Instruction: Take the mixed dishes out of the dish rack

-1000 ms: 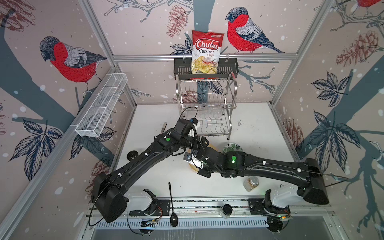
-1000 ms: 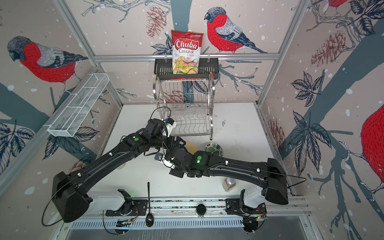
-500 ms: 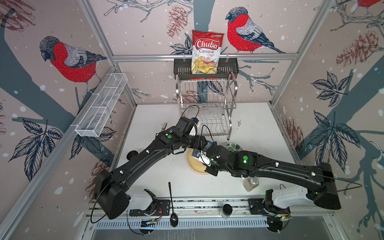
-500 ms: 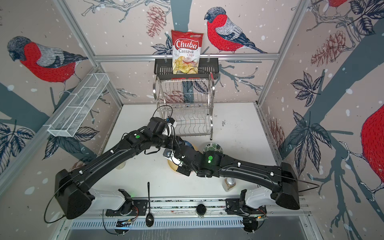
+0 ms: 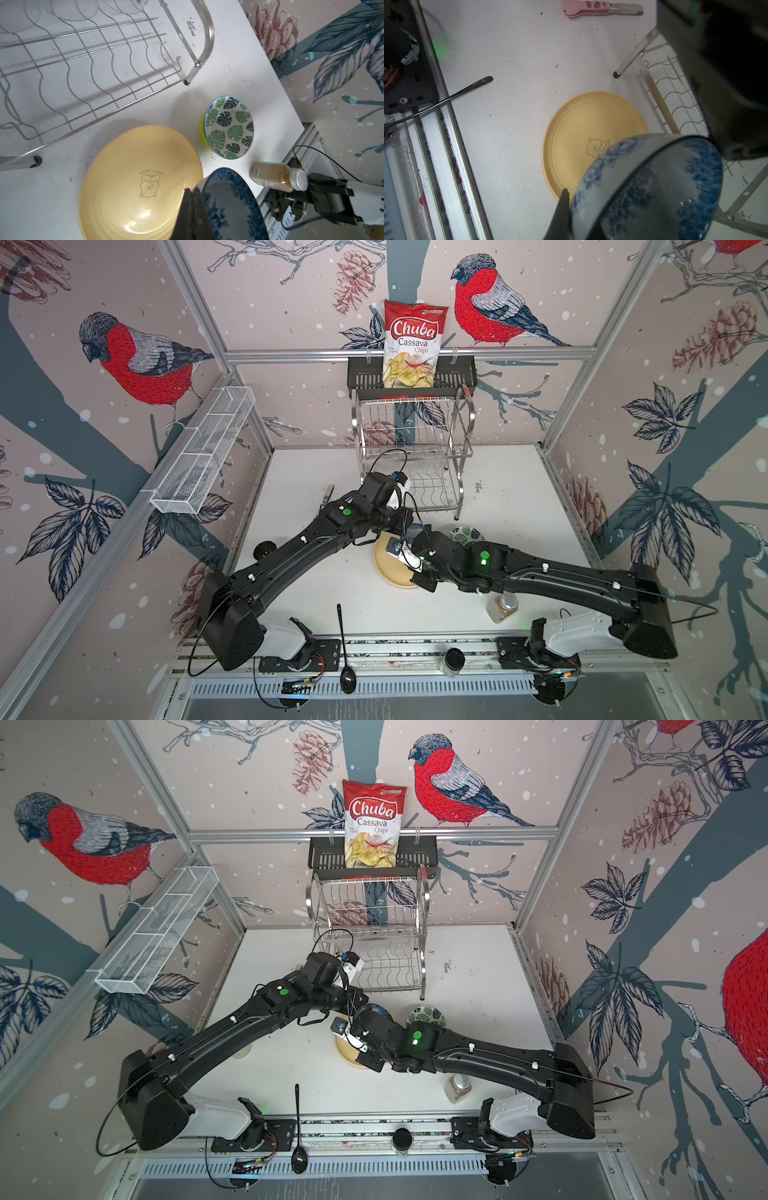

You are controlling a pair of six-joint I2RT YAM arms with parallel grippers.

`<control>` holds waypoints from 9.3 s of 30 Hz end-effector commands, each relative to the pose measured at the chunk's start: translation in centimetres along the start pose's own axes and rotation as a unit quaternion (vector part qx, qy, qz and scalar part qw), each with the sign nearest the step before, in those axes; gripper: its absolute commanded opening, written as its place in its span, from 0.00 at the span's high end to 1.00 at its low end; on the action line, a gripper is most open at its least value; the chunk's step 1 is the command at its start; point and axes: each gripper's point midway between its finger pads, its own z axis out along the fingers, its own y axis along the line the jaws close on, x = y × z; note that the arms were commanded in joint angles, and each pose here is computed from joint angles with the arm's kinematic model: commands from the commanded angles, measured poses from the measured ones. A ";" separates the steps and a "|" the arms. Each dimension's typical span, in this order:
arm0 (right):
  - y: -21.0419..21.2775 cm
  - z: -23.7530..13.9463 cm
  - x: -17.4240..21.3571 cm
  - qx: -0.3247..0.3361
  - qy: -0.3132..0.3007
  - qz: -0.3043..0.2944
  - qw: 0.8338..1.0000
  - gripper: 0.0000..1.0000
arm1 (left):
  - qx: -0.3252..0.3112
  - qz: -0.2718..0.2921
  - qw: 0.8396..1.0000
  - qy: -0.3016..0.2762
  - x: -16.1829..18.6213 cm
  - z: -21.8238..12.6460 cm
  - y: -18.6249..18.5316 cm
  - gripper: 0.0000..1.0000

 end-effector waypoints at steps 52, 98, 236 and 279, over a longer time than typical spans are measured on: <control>-7.5 4.1 9.6 -0.022 0.052 0.355 0.933 0.56 | -0.020 -0.090 0.990 0.106 9.9 5.8 5.3 0.47; -8.7 1.8 5.9 -0.064 0.000 0.403 0.913 0.46 | -0.043 -0.074 0.996 0.035 5.5 3.3 4.2 1.00; -21.3 4.0 0.8 0.267 -0.226 0.376 0.858 0.01 | -0.208 -0.156 0.941 -0.218 -3.3 1.1 19.1 0.06; -34.5 18.0 -1.9 0.334 -0.244 0.305 0.858 0.01 | -0.164 -0.151 0.964 -0.146 -1.6 4.5 18.3 0.94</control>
